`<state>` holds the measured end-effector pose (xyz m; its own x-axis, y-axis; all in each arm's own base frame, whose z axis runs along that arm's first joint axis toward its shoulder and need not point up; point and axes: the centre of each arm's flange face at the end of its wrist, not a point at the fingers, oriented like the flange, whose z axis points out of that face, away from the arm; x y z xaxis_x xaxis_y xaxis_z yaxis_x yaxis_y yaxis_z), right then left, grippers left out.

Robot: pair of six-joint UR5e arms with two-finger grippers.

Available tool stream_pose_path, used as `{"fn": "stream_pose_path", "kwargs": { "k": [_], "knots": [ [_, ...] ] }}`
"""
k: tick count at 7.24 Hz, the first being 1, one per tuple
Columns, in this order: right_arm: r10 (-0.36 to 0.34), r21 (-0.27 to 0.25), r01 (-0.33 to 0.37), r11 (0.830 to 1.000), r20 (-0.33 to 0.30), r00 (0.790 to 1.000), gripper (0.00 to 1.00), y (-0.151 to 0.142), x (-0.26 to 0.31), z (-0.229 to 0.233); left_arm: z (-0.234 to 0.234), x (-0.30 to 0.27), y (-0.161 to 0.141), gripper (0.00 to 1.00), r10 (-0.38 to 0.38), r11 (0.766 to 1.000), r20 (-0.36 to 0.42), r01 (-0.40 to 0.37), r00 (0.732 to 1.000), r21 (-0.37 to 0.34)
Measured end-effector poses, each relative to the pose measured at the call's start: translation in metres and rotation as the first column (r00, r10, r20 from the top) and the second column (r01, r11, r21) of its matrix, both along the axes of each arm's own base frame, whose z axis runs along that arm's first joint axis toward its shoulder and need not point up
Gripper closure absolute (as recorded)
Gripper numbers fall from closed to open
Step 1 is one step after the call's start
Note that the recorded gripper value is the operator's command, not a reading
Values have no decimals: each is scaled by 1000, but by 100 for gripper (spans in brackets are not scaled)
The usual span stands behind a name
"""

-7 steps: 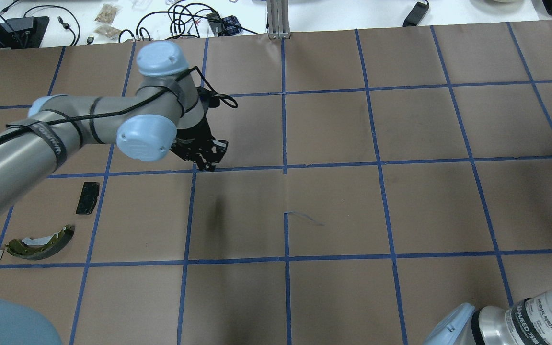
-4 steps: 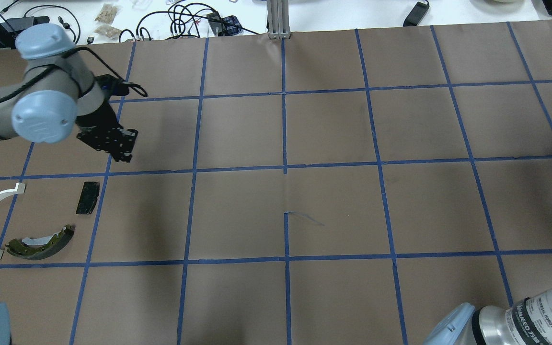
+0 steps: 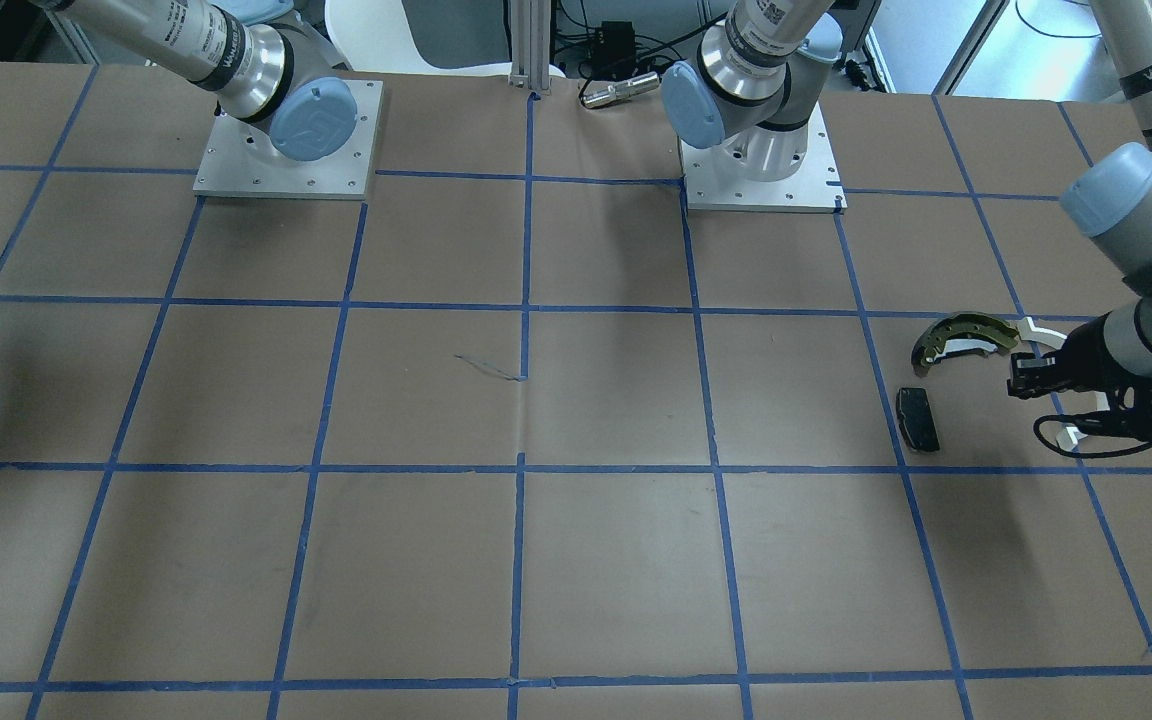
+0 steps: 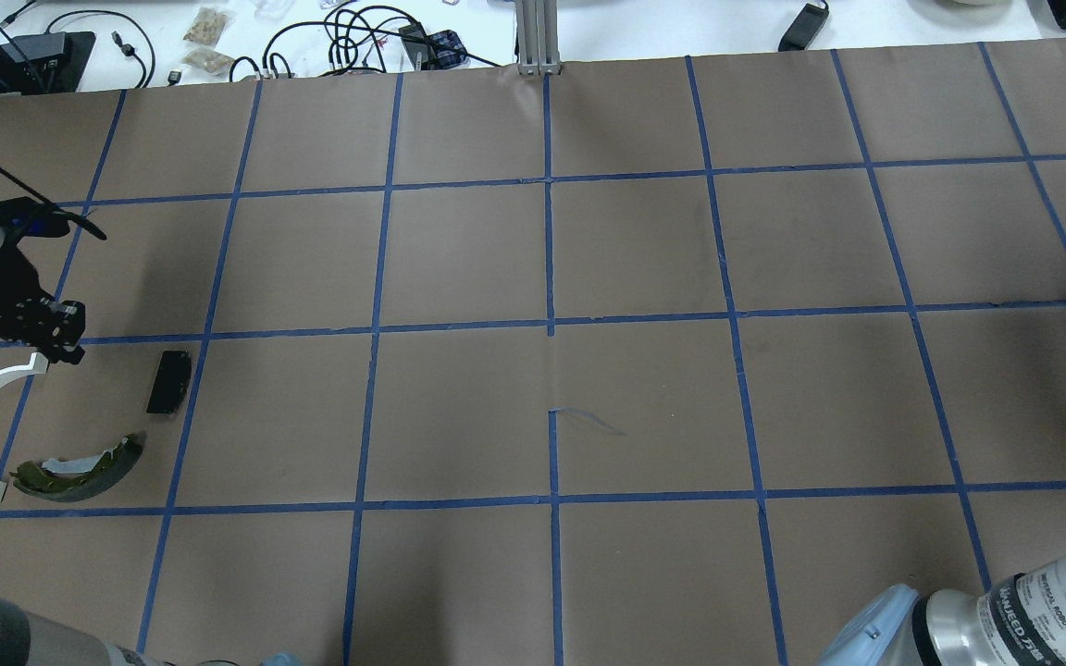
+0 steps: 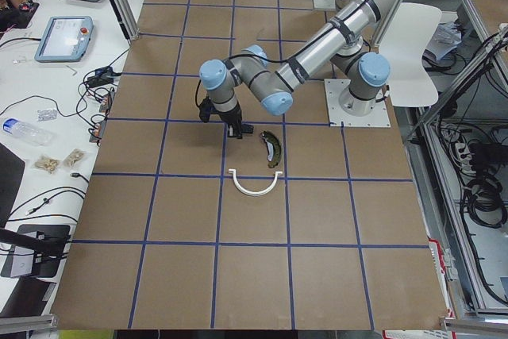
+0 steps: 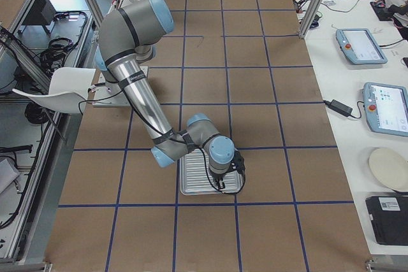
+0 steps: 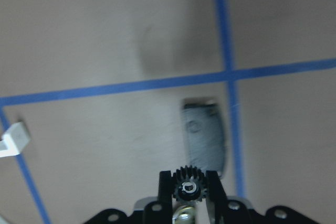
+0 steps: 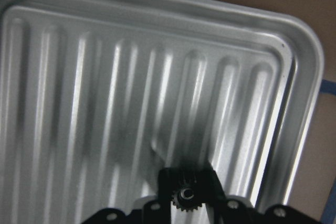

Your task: Place bearing gear from tray to pile

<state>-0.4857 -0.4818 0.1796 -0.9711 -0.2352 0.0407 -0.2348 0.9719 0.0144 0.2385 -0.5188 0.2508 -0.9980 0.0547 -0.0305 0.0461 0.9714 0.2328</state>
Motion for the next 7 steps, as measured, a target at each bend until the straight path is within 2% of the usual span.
{"fn": "stream_pose_path", "kwargs": {
  "k": [2, 3, 4, 5, 6, 7],
  "knots": [
    [0, -1, 0, 1000, -5, 1000, 97, -4, 6, 9, -23, 33, 10, 100, 54, 998, -18, -53, 998, 21],
    [-3, -8, 3, 1000, -13, 1000, 97, -15, 24, 28, -35, 37, 10, 100, 64, 997, -30, -63, 997, 32],
    [-15, -7, 15, 1000, -4, 1000, 99, -37, 63, 53, -46, 39, 9, 100, 66, 997, -38, -65, 997, 41],
    [-41, 5, 41, 999, 19, 999, 99, -62, 119, 75, -54, 41, 7, 96, 65, 997, -42, -63, 997, 45],
    [-79, 11, 79, 997, 27, 997, 99, -86, 186, 95, -59, 42, 6, 81, 66, 997, -43, -64, 997, 47],
    [-122, 9, 122, 992, 22, 992, 99, -104, 261, 109, -62, 43, 5, 54, 66, 997, -44, -64, 997, 48]
  ]
}}
